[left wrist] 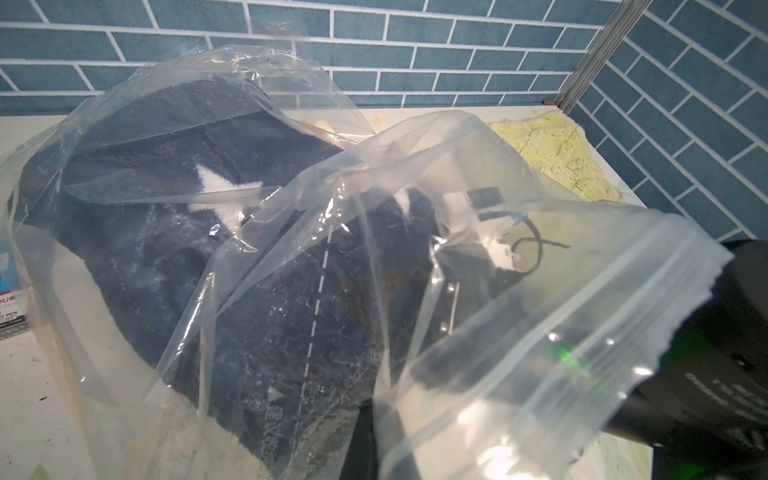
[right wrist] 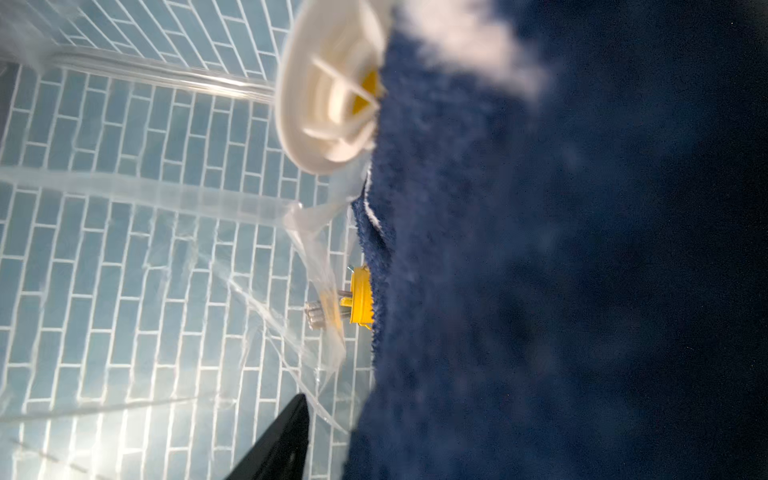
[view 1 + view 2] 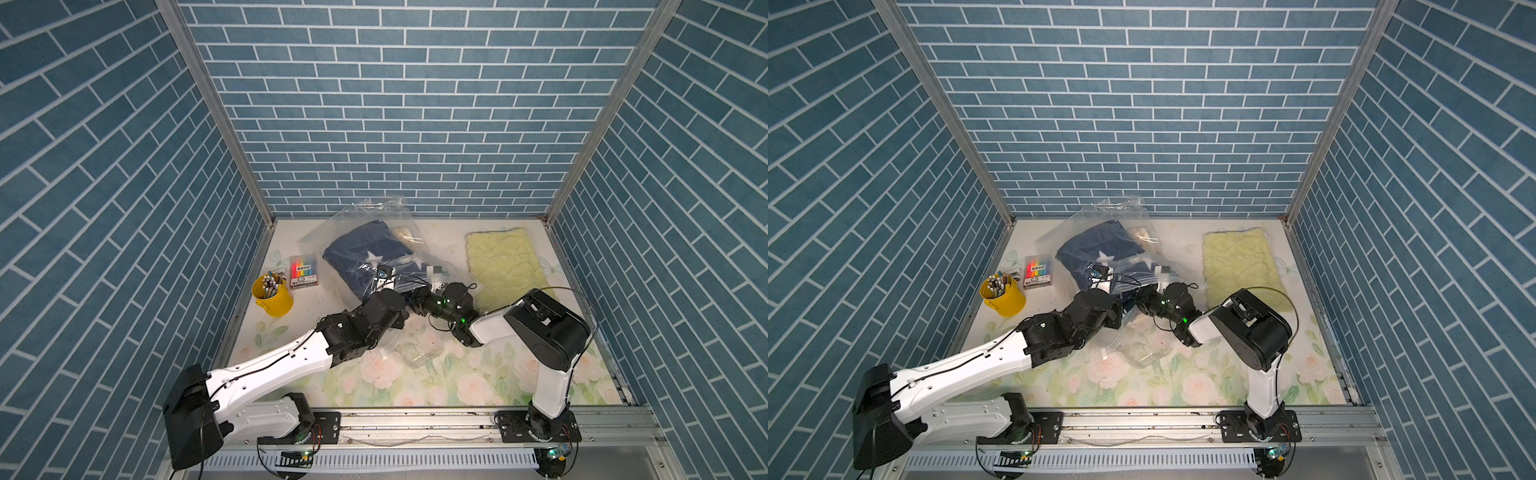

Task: Take the blanket out of the vacuum bag
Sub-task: Take out the blanket from the vacuum bag.

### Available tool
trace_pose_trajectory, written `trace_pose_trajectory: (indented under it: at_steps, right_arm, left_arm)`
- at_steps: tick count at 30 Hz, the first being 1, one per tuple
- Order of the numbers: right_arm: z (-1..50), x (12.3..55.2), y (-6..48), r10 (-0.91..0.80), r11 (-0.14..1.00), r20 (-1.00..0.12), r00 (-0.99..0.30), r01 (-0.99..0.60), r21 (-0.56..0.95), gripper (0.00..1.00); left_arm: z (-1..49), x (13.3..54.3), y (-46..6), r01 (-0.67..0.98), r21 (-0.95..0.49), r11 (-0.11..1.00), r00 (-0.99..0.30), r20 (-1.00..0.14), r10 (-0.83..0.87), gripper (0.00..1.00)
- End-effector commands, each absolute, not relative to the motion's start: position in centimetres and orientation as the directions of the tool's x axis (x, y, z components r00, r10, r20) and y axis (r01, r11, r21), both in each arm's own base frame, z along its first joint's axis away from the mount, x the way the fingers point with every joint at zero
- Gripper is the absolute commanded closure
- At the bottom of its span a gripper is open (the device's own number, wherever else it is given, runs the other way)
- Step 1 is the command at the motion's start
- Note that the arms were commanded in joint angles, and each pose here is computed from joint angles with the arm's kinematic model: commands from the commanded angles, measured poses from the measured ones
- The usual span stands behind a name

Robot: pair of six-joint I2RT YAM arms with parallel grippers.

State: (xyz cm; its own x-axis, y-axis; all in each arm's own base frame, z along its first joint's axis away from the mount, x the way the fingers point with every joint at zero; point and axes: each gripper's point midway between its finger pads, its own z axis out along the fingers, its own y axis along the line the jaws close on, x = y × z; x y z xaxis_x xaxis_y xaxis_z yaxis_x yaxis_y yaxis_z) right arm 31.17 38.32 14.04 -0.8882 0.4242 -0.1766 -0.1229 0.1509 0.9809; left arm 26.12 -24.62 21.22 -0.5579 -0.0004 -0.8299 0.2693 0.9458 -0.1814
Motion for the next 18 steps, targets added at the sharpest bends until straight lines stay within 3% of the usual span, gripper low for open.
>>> trace_pose_trajectory:
  at_steps: [1, 4, 11, 18]
  right_arm:
    - [14.5, 31.7, 39.4, 0.42, 0.143, -0.189, -0.888, -0.141, 0.98, 0.39]
    - [14.5, 32.0, 39.8, 0.415, 0.143, -0.185, -0.891, -0.138, 0.98, 0.52]
    - [16.0, 31.6, 40.0, 0.393, 0.152, -0.213, -0.895, -0.165, 0.974, 1.0]
    - [20.3, 29.8, 38.6, 0.377, 0.156, -0.312, -0.872, -0.273, 0.949, 1.0]
  left_arm:
    - [22.2, 26.1, -24.6, 0.275, -0.198, 0.941, -0.541, -0.841, -0.019, 1.0]
    - [22.4, 26.1, -24.7, 0.275, -0.201, 0.94, -0.539, -0.842, -0.022, 1.0]
    - [23.6, 26.3, -25.0, 0.282, -0.215, 0.935, -0.524, -0.851, -0.038, 1.0]
    - [24.7, 27.3, -25.0, 0.227, -0.207, 0.952, -0.515, -0.855, -0.063, 1.0]
